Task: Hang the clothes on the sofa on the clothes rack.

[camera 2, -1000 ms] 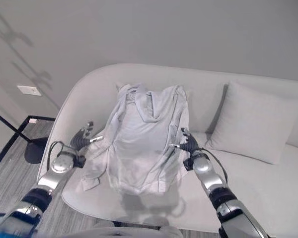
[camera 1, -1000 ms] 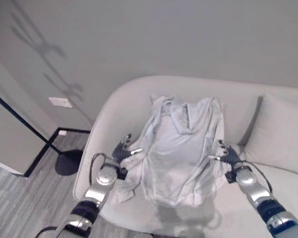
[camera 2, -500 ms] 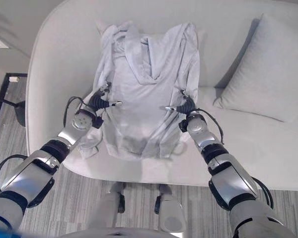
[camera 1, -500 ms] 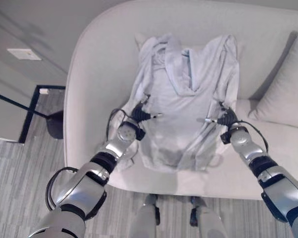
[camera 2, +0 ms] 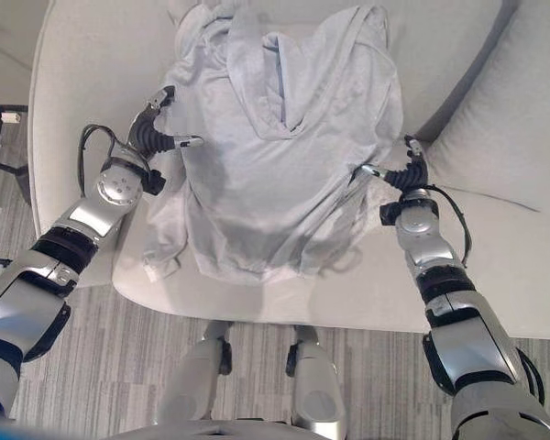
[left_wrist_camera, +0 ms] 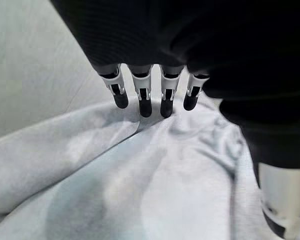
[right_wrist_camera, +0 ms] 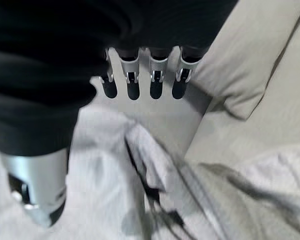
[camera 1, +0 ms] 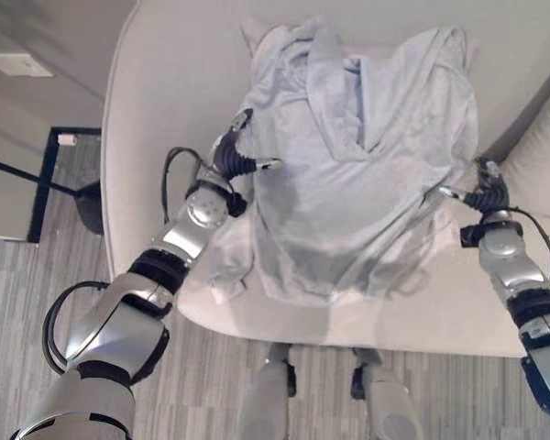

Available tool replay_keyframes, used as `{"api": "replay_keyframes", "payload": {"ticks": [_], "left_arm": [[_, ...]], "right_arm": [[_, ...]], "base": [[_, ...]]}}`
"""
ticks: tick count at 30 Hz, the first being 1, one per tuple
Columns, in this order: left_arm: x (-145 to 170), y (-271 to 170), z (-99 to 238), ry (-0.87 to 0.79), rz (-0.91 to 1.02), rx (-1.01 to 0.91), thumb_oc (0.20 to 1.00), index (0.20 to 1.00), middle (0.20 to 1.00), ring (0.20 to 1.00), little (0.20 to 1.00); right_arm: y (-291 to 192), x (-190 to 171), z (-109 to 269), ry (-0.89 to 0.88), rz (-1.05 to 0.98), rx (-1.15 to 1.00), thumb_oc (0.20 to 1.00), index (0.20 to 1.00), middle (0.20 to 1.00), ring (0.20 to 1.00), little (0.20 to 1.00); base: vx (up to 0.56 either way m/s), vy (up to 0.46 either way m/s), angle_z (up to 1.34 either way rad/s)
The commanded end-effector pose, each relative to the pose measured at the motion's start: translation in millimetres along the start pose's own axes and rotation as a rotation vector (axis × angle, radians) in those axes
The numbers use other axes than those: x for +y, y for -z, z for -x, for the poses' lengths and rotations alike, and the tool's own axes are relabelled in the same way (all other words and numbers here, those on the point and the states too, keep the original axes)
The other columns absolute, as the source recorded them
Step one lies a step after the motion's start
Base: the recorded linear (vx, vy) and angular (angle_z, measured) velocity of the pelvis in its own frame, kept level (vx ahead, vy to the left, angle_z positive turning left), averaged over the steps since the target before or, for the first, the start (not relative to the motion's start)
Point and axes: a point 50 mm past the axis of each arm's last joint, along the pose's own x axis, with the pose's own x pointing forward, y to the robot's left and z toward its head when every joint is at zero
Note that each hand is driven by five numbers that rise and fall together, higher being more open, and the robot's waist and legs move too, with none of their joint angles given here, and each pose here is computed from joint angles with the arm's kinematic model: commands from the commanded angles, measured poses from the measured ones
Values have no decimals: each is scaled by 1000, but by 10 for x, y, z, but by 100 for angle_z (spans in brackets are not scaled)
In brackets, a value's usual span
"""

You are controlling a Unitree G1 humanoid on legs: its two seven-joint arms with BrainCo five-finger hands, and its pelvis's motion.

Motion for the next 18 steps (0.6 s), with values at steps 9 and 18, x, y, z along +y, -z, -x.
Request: {"api": "replay_keyframes", "payload": {"ticks": [9, 18], "left_arm": [[89, -104, 187, -60, -19, -139, 1000, 1000, 1000, 1000, 1000], [136, -124, 175, -75, -46, -146, 1000, 1000, 1000, 1000, 1000]], "right_arm": [[32, -151, 279, 68, -65, -121, 1000, 1000, 1000, 1000, 1000], [83, -222, 240, 111, -90, -84, 1000, 1000, 1000, 1000, 1000]], "base": [[0, 0, 0], [0, 0, 0]]}}
